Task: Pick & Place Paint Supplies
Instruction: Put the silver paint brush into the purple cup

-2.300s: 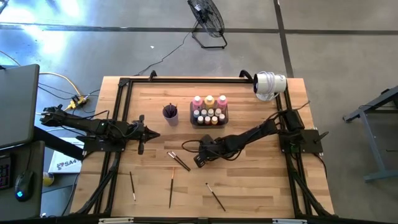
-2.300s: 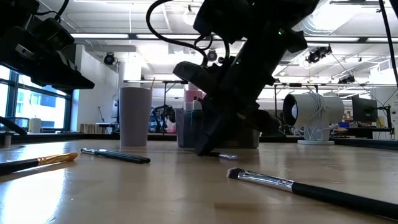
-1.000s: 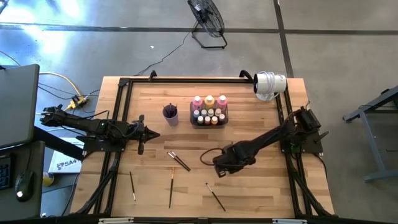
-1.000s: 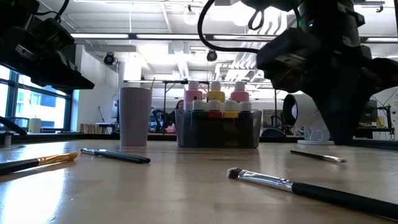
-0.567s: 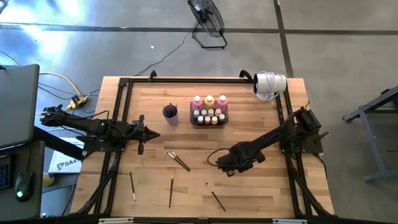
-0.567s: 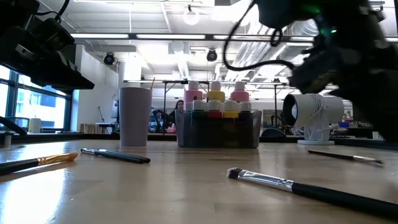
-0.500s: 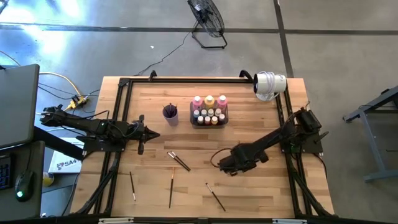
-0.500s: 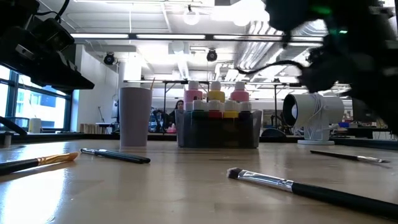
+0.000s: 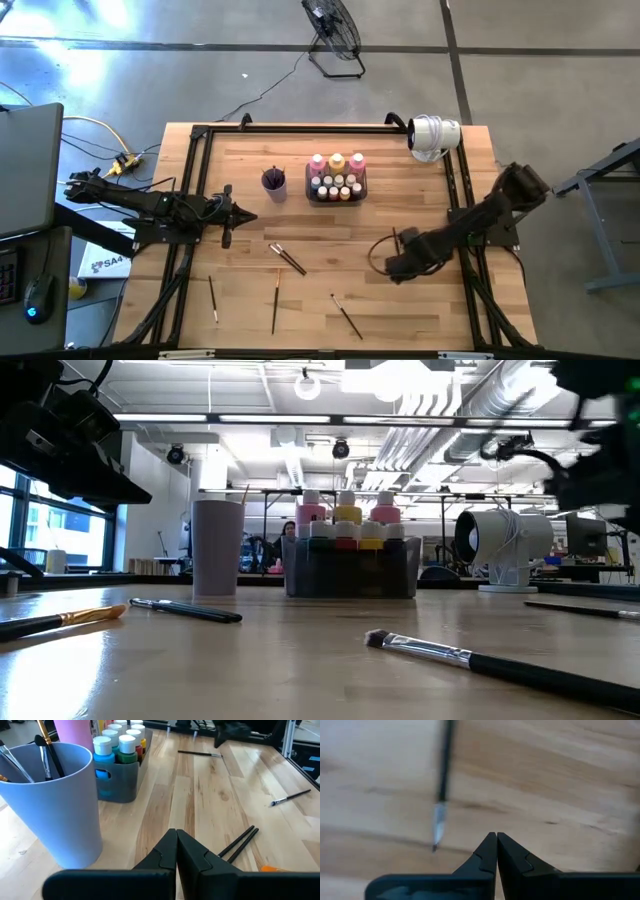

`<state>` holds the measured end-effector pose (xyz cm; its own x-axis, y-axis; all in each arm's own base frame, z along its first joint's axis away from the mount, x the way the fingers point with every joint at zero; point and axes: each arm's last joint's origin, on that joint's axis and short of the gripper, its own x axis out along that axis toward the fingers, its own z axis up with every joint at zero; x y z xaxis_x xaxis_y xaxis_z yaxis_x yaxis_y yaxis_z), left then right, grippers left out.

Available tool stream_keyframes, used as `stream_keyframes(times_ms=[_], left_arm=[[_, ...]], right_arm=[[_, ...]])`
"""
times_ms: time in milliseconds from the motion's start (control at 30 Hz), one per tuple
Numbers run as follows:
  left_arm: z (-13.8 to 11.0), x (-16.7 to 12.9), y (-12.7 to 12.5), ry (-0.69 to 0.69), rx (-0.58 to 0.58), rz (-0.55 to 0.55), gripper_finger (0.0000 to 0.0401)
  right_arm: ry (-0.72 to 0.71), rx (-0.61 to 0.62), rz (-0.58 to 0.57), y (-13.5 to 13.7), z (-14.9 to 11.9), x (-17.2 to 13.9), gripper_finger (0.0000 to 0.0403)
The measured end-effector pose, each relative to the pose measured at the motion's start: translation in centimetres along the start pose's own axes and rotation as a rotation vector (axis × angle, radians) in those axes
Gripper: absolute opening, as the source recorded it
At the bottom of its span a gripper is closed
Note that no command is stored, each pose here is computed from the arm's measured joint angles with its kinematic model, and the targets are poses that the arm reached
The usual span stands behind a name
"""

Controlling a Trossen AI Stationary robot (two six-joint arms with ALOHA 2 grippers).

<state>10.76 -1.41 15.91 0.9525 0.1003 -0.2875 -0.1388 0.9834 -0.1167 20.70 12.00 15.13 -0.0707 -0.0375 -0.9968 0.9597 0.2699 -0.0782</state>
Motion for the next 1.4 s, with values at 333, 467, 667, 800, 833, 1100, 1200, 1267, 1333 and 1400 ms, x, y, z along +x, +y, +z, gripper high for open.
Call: stream_keyframes(times_ms=[333,467,667,800,833,1100,1200,1267,1333,1400], left_arm=[[0.0,0.0,0.0,0.0,-0.003,0.0,0.0],[0.0,0.0,0.0,0.0,-0.003,0.0,0.0],[0.0,0.0,0.0,0.0,-0.003,0.0,0.0],[0.0,0.0,0.0,0.0,-0.003,0.0,0.0],[0.0,0.0,0.0,0.0,-0.003,0.0,0.0],[0.0,0.0,0.0,0.0,-0.003,0.001,0.0],[0.0,0.0,0.0,0.0,-0.003,0.0,0.0],[0.0,0.0,0.0,0.0,-0.003,0.0,0.0],[0.0,0.0,0.0,0.0,-0.003,0.0,0.0],[0.0,0.0,0.0,0.0,-0.003,0.0,0.0]], right_arm=[[-0.011,0.068,0.051,-1.2,-0.1,1.9,0.0003],[-0.009,0.073,0.059,-1.1,-0.1,1.9,0.0003],[0.0,0.082,0.083,-0.9,-0.1,1.9,0.0003],[0.001,0.082,0.087,-0.8,-0.1,1.9,0.0003],[0.001,0.082,0.087,-0.8,-0.1,1.9,0.0003],[0.142,0.07,0.087,-1.1,-0.4,0.6,0.0003],[0.206,0.061,0.148,-1.1,-0.6,-0.7,0.0003],[0.228,0.054,0.16,-1.3,-0.6,-1.2,0.0003],[0.245,0.043,0.161,-1.6,-0.6,-1.5,0.0003],[0.239,0.021,0.145,-1.9,-0.5,-1.6,0.0003]])
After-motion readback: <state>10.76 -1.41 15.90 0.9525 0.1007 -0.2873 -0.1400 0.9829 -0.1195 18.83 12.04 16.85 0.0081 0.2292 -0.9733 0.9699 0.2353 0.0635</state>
